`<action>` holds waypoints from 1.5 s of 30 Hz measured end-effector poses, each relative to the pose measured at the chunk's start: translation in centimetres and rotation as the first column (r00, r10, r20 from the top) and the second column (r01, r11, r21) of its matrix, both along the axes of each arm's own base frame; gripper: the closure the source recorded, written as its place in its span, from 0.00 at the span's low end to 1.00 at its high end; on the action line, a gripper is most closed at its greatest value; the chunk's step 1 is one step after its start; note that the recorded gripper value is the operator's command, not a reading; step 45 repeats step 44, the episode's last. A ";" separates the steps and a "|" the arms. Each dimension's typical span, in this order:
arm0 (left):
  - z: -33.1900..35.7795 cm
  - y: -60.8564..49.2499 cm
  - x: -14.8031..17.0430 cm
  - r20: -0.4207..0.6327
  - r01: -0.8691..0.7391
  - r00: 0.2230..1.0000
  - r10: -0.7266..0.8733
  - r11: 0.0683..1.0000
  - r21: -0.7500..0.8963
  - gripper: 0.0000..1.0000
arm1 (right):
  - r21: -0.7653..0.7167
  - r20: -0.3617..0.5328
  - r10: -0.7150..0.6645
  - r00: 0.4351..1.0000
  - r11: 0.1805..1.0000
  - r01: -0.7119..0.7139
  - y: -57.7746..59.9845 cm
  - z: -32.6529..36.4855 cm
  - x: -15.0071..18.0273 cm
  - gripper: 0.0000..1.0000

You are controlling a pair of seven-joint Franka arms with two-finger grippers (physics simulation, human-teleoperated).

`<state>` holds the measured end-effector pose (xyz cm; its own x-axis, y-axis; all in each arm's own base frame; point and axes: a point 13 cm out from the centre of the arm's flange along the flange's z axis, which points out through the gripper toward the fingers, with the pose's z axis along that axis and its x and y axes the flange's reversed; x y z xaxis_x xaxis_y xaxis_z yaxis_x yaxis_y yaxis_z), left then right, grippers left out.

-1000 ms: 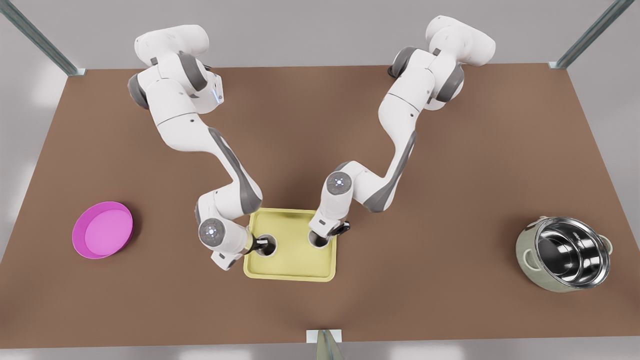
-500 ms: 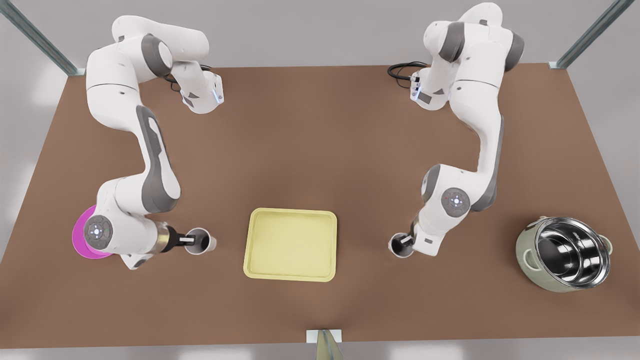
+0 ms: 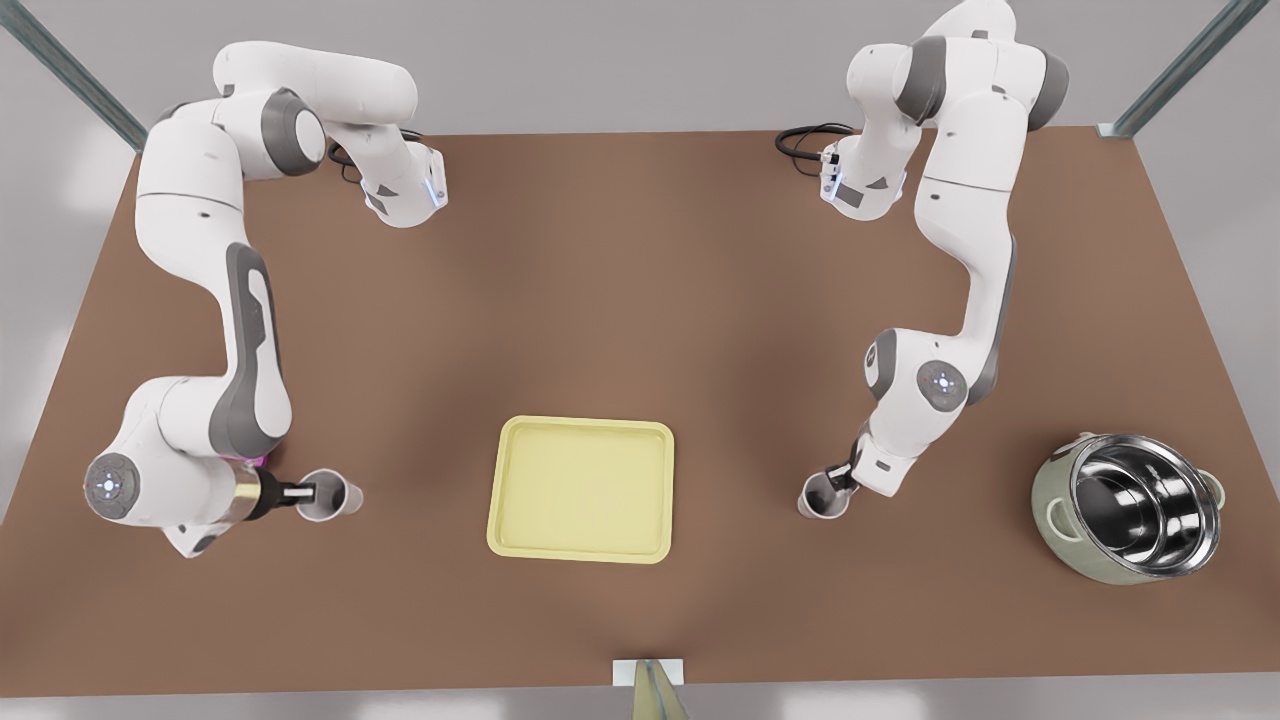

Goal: Use the left arm to pick up the white IKEA cup from the tray and place it on the middle-left position; use the right arm to pick up the white IKEA cup from the tray and place it on the middle-right position

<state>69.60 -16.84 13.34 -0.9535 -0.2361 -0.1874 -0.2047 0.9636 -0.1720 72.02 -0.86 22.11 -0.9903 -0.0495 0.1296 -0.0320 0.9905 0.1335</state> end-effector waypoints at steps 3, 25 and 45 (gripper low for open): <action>4.4 1.4 3.6 0.084 0.041 0.996 -0.043 0.999 0.026 0.00 | -0.015 0.035 0.036 0.999 0.999 -0.035 -1.7 -1.7 1.1 0.77; 26.3 8.1 -4.0 -0.141 0.194 0.972 -0.190 0.981 0.017 0.00 | -0.065 0.203 0.273 0.940 0.962 -0.265 -3.6 -10.2 5.6 0.45; 27.3 8.1 -3.5 -0.127 0.227 0.967 -0.221 0.973 0.037 0.00 | -0.040 0.152 0.293 0.944 0.956 -0.290 0.6 11.7 0.0 0.10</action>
